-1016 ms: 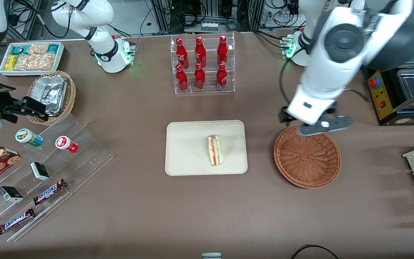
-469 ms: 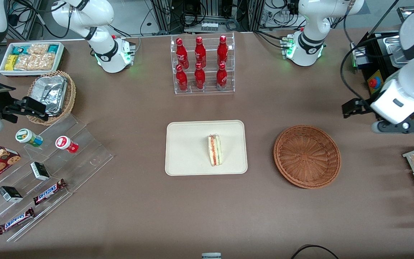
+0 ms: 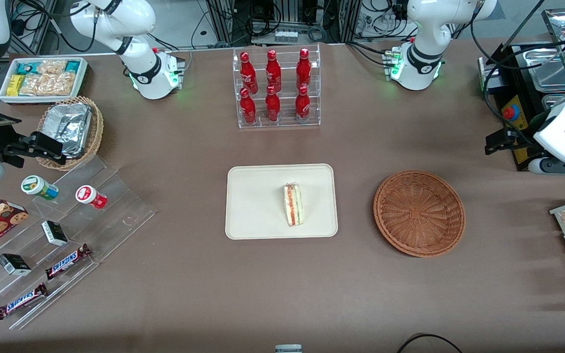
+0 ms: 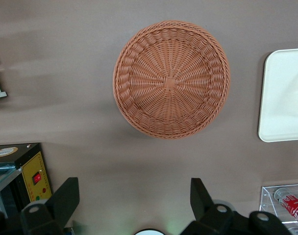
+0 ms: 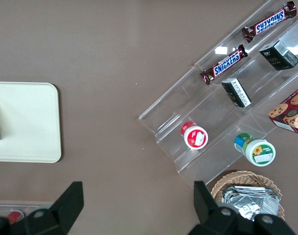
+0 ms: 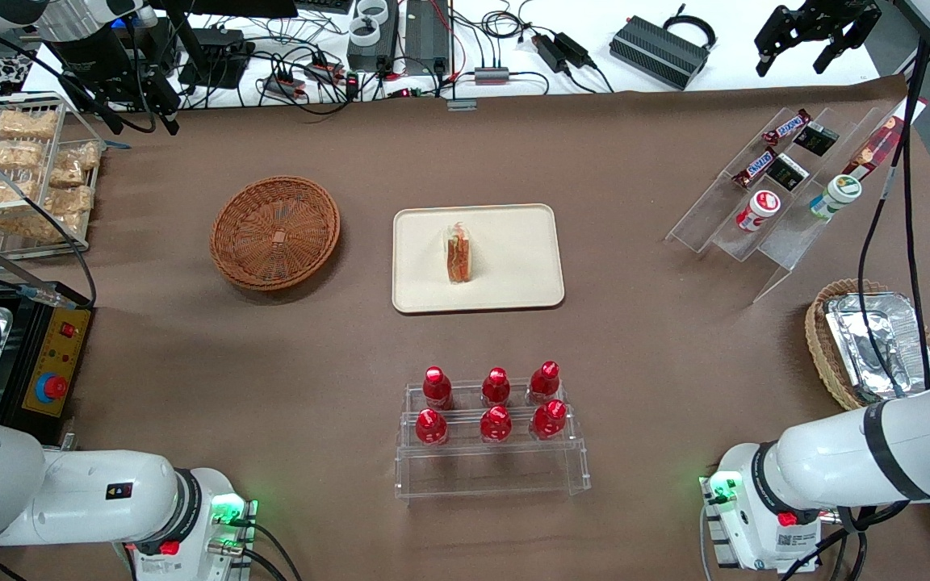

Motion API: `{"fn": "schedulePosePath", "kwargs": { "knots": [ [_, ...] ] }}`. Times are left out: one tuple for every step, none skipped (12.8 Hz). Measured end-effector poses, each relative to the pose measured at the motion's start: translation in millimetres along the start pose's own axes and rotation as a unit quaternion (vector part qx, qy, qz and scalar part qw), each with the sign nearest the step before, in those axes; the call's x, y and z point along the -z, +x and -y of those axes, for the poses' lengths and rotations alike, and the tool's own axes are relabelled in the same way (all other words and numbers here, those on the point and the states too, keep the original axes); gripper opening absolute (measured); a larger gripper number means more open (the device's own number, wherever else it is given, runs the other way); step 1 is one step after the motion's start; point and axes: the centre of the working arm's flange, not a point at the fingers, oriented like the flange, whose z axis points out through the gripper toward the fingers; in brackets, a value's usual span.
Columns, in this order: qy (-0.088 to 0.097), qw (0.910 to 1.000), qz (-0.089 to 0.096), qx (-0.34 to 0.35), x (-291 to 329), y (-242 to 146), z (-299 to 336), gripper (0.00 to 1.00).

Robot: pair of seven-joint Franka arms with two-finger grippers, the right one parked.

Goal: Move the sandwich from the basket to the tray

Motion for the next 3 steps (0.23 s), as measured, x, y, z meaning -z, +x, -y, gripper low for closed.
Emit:
{"fn": "schedulePosePath", "kwargs": {
  "knots": [
    [0.000, 1.0000, -0.001, -0.001, 0.8, -0.2, -1.7, 1.00],
    [0.001, 1.0000, -0.003, -0.004, 2.0, -0.4, -4.2, 1.00],
    [0.001, 1.0000, -0.005, -0.006, 3.4, -0.7, -6.4, 1.00]
  ]
}}
